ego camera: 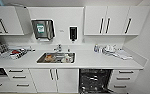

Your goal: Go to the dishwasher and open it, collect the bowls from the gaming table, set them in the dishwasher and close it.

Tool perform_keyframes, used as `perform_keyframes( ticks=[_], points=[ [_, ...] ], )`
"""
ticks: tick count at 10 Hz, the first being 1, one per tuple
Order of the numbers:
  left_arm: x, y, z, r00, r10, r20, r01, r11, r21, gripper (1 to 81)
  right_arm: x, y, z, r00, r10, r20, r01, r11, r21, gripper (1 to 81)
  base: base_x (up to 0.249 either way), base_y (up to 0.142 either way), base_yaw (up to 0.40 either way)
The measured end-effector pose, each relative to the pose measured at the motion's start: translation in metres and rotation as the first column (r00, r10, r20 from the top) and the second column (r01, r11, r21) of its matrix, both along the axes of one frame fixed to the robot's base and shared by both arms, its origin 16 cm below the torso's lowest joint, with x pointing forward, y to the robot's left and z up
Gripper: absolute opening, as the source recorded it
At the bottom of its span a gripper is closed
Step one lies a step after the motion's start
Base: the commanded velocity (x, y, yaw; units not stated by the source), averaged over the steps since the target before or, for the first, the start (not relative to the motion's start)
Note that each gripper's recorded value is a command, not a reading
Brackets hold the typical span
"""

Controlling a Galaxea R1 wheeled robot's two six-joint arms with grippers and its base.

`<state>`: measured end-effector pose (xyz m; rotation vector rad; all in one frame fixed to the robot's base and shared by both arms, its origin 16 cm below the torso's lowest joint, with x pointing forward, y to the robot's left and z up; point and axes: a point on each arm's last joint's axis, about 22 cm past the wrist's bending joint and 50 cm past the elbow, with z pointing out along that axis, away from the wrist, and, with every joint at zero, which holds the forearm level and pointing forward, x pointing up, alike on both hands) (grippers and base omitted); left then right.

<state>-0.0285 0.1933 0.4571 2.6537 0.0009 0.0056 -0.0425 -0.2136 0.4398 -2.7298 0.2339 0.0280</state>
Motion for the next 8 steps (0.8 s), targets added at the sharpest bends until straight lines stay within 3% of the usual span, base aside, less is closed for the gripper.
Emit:
perform_keyframes(
  ticks=[1,2,5,8],
  points=[
    [-0.007,0.000,0.000,0.9994,0.000,-0.035,0.000,1.0000,0.000,81.1,-0.004,0.002,0.001,0.9995,0.000,-0.031,0.000,1.000,0.002,81.1,0.000,0.000,0.000],
    [-0.004,0.000,0.000,0.9989,0.000,-0.047,0.000,1.0000,0.000,81.1,-0.003,0.003,0.001,0.9990,0.000,-0.046,0.000,1.000,0.003,81.1,0.000,0.000,0.000],
    [0.008,-0.001,0.000,0.9996,0.002,-0.030,-0.002,1.0000,-0.001,81.1,0.014,0.001,0.000,0.9998,-0.002,-0.020,0.002,1.000,-0.001,81.1,0.000,0.000,0.000],
    [0.029,-0.010,-0.002,0.9995,-0.002,0.032,0.002,1.0000,0.005,81.1,0.033,-0.001,0.000,0.9994,0.000,0.035,0.000,1.000,-0.011,81.1,0.000,0.000,0.000]
  ],
)
